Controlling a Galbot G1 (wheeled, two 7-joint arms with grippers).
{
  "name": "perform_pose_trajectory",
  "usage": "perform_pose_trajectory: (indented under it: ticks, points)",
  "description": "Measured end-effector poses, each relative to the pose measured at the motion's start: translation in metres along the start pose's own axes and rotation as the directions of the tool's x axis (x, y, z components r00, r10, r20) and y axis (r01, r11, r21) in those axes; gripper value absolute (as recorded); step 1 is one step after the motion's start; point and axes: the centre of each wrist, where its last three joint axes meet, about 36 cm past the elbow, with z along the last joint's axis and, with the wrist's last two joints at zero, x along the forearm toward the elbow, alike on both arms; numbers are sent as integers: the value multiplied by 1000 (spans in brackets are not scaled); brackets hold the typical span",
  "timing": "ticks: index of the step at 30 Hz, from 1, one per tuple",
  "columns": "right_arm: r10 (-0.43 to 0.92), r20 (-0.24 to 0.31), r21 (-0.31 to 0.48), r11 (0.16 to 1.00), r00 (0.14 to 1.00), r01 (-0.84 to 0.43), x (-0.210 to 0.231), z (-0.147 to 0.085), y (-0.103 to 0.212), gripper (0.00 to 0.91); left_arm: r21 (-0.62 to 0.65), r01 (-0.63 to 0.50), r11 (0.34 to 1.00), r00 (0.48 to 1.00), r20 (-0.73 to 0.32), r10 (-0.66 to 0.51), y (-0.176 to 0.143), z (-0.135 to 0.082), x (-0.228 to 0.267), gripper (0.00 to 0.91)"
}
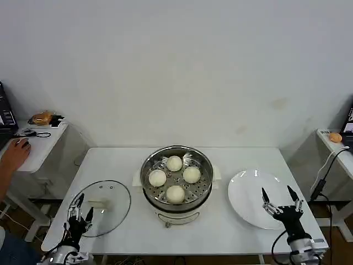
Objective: Take steamed baozi put them in steamer then cover it.
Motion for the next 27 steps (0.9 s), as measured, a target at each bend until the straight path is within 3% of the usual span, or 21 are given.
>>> perform_pose_trajectory:
  ticks: [25, 26, 27]
  points:
    - [36, -29, -24, 999, 999, -37, 23, 9, 6, 907, -129, -17, 991, 999, 28, 21, -8, 19, -69, 907]
    - [37, -30, -25, 999, 999, -38, 24, 9, 6, 907, -130, -19, 991, 999, 27, 23, -9, 20, -70, 756]
    - [37, -29, -25, 999, 999, -38, 24, 9, 6, 907, -130, -20, 991, 999, 27, 23, -9, 20, -72, 343]
